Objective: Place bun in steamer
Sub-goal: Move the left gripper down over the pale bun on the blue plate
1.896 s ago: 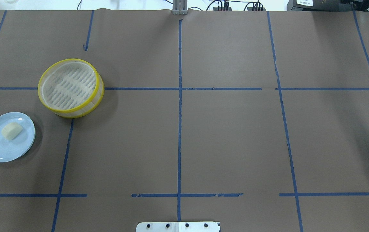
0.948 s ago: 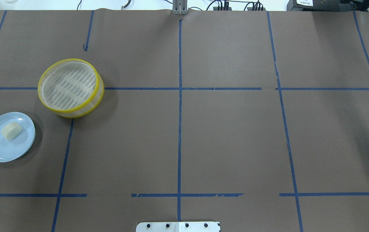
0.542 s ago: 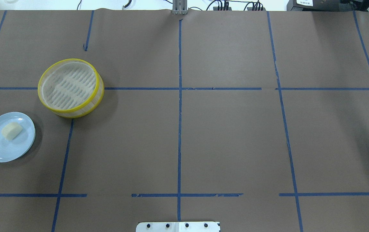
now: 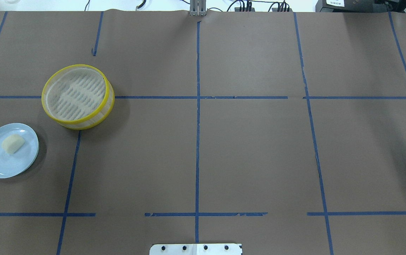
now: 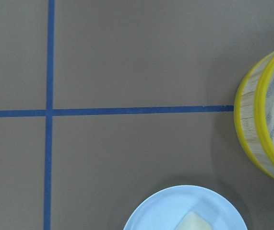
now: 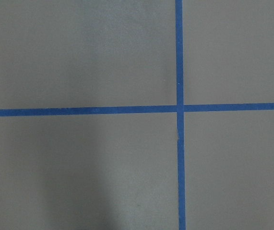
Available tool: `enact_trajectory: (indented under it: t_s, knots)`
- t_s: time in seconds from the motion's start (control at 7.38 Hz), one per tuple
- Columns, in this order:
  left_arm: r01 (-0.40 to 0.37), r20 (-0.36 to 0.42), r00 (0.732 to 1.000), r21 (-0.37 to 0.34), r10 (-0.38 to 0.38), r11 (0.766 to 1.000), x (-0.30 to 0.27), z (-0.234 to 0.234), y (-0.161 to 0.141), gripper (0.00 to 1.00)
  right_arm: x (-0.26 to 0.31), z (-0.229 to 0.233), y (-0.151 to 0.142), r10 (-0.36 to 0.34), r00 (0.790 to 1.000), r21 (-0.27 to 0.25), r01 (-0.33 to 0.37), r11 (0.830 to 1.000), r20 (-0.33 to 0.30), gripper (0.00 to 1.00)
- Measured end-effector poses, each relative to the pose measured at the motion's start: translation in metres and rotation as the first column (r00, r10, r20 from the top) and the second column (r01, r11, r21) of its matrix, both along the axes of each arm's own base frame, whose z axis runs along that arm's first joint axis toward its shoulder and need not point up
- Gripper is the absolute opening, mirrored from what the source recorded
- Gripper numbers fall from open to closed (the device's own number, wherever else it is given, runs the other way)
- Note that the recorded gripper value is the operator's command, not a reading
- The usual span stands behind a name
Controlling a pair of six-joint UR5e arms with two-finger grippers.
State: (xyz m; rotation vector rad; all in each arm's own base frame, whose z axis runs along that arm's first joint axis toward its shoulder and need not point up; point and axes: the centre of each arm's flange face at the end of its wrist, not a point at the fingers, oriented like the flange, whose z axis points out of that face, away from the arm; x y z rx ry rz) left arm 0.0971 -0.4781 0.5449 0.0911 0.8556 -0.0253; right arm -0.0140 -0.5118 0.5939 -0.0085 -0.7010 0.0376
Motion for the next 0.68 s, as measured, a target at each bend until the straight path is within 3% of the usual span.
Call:
enact_trajectory:
  t_s: [0.68]
  knots:
    - [-0.031,0.061,0.998,-0.017,0.032,0.999,0.077,0.032,0.028,1.0,0.0,0.0,0.0,0.0,1.0,0.0,0.0,1.0,0.0,1.0]
